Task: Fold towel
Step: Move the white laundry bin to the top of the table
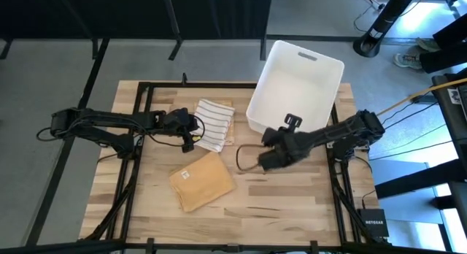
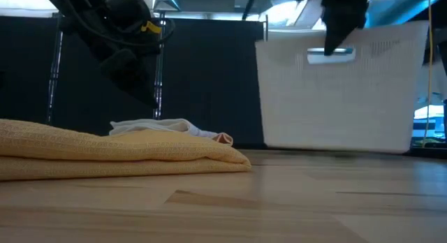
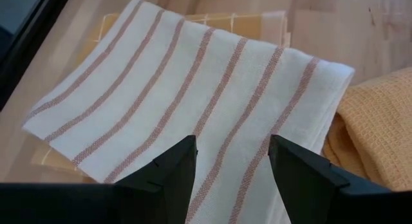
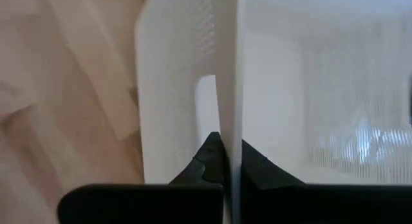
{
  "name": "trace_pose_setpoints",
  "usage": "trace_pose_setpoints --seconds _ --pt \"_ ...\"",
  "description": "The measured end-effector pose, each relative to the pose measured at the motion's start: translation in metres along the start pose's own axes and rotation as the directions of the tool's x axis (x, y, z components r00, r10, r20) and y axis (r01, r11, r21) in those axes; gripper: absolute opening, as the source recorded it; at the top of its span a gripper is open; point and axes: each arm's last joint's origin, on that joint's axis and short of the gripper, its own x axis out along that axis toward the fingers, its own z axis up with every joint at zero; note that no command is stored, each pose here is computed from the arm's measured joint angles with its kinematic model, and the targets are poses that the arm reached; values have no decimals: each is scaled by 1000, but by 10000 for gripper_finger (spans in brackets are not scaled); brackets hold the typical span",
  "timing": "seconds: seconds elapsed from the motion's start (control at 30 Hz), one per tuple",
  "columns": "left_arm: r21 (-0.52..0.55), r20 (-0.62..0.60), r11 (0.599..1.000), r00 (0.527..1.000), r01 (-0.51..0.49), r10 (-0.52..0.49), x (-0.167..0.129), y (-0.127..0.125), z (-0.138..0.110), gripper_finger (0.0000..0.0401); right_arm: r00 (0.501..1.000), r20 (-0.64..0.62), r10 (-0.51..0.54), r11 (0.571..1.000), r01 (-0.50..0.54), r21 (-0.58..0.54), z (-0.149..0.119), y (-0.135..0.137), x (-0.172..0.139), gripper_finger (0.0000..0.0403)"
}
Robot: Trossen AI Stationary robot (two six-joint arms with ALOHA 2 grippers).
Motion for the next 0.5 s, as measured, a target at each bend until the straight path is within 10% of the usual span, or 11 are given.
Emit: trace_pose_setpoints --seconds 0.5 --pt "-29 -1 1000 1000 7 -7 0 0 0 186 955 -285 84 980 -28 195 4 -22 49 29"
